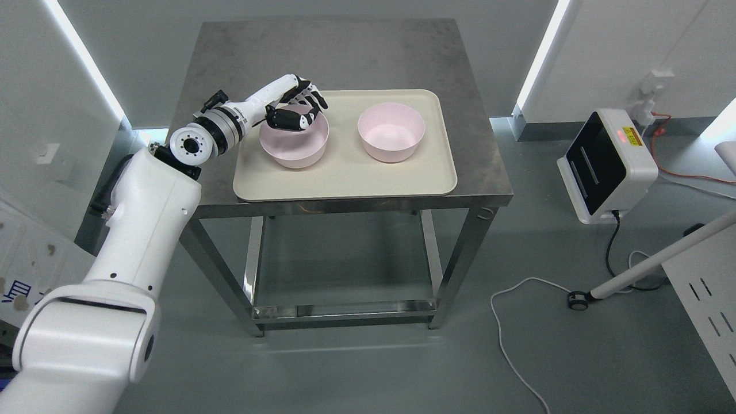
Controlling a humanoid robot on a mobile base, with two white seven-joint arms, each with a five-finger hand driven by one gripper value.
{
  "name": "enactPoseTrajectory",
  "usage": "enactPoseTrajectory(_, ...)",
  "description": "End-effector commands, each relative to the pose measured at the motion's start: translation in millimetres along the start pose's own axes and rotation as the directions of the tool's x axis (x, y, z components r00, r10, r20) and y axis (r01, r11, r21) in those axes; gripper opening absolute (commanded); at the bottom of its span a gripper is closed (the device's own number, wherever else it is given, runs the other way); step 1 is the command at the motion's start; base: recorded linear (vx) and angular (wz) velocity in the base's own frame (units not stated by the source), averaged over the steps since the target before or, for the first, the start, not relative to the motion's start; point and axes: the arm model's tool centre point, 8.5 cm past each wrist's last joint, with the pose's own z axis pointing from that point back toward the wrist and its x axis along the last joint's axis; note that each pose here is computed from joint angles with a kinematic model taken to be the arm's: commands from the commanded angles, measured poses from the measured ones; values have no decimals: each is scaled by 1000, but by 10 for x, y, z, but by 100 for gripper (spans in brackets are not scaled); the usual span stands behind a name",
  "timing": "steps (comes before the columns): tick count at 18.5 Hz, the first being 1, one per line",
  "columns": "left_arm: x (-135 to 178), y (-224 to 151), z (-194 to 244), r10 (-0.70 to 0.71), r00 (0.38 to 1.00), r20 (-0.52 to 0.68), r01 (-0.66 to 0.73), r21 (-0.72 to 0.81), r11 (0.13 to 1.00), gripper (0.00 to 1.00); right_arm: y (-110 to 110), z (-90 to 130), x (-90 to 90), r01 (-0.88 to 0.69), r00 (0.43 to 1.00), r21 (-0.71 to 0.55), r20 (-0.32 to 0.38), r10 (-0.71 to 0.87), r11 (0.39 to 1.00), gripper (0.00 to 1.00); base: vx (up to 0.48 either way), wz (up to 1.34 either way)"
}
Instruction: Stack pink IKEA bowls on left shelf middle
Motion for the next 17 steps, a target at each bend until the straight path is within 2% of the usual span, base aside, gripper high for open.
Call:
enactPoseTrajectory(1, 865, 408, -163, -49, 983, 177, 36, 72, 997, 1, -114, -6, -73, 12, 1000, -17, 3, -12, 1000, 100, 0, 0)
enactPoseTrajectory(3, 1248, 428, -242, -73, 968, 241, 61, 57, 996, 1, -114, -6, -72, 11, 1000, -17, 5, -11, 1000, 100, 0, 0)
enactPoseTrajectory(6, 1553, 668, -253, -115, 961, 252, 97, 81, 992, 1, -114, -6, -72, 12, 1000, -17, 5, -12, 1000, 100, 0, 0)
enactPoseTrajectory(9, 1729, 666, -309, -162, 956, 243, 153, 56, 987, 1, -114, -6, -72, 11, 1000, -17, 5, -11, 1000, 100, 0, 0)
enactPoseTrajectory(11, 1700, 573, -340, -172, 958, 230, 169, 33, 985, 2, -114, -6, -73, 11, 1000, -17, 3, -11, 1000, 100, 0, 0)
enactPoseTrajectory(17, 1274, 206, -289, -103, 970, 221, 106, -2, 994, 4, -114, -6, -72, 12, 1000, -17, 5, -12, 1000, 100, 0, 0)
